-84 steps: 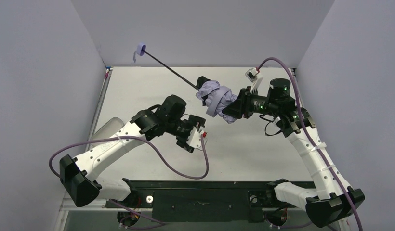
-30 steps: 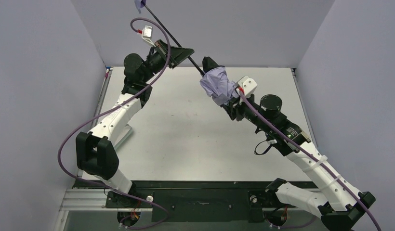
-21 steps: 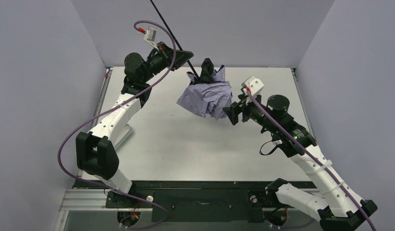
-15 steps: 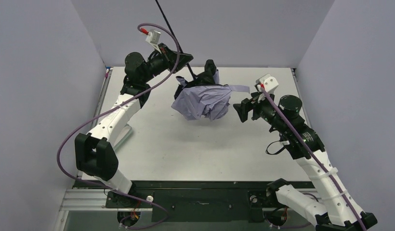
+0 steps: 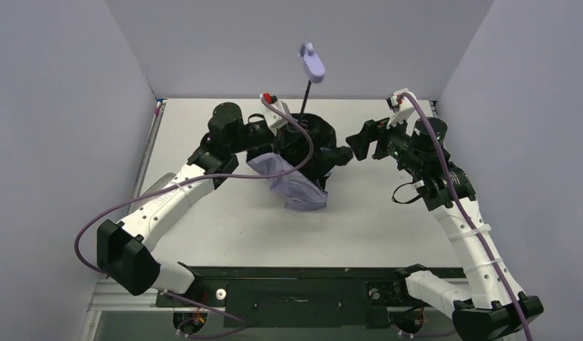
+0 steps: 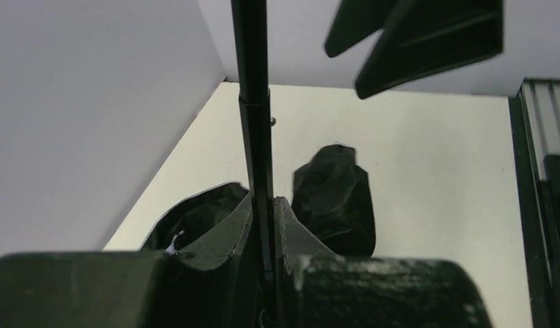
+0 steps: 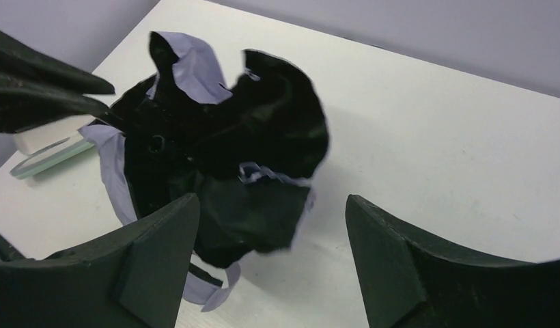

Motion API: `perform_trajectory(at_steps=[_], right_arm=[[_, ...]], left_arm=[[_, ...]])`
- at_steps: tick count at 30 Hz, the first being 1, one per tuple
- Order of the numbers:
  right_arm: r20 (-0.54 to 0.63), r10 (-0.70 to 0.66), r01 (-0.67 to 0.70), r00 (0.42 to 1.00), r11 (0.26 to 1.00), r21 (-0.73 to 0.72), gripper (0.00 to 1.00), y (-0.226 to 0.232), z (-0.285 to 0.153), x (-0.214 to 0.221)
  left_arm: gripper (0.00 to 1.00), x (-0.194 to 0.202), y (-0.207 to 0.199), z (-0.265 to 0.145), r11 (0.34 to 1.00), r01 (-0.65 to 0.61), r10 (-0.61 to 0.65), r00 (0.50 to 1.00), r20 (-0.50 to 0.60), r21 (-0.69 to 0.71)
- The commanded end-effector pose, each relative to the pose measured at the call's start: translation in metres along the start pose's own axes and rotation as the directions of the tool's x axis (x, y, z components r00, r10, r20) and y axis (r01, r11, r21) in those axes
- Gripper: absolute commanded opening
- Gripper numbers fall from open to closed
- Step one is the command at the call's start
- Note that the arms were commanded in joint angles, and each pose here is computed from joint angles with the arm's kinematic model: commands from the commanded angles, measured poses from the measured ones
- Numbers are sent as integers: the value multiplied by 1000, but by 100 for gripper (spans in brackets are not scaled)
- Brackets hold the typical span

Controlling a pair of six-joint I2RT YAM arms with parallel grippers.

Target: Open the umbrella

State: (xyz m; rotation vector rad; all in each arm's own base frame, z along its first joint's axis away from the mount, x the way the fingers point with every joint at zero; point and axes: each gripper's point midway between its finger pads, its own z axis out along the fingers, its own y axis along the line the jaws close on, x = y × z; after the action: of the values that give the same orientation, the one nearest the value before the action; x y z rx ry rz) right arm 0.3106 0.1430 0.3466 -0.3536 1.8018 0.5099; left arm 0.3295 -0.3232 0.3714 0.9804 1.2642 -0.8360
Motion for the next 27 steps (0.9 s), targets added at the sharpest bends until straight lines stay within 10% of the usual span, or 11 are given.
perform_trajectory(at_steps=[1,17,27], right_arm=[[74,-24,35,997,987,-155,72,31,0,-27],[-26,-150,129,988,920,-371,54,101,35,42],[-208,-446,348,871,857,-381,38,59,31,122]], left_arm=[[0,-37,-24,-9,943,-332,329,940,90,17],[0,-98,-26,0,1000,22,-23,967,255,10],[0,-121,-6,-9,995,97,-93,949,301,3]])
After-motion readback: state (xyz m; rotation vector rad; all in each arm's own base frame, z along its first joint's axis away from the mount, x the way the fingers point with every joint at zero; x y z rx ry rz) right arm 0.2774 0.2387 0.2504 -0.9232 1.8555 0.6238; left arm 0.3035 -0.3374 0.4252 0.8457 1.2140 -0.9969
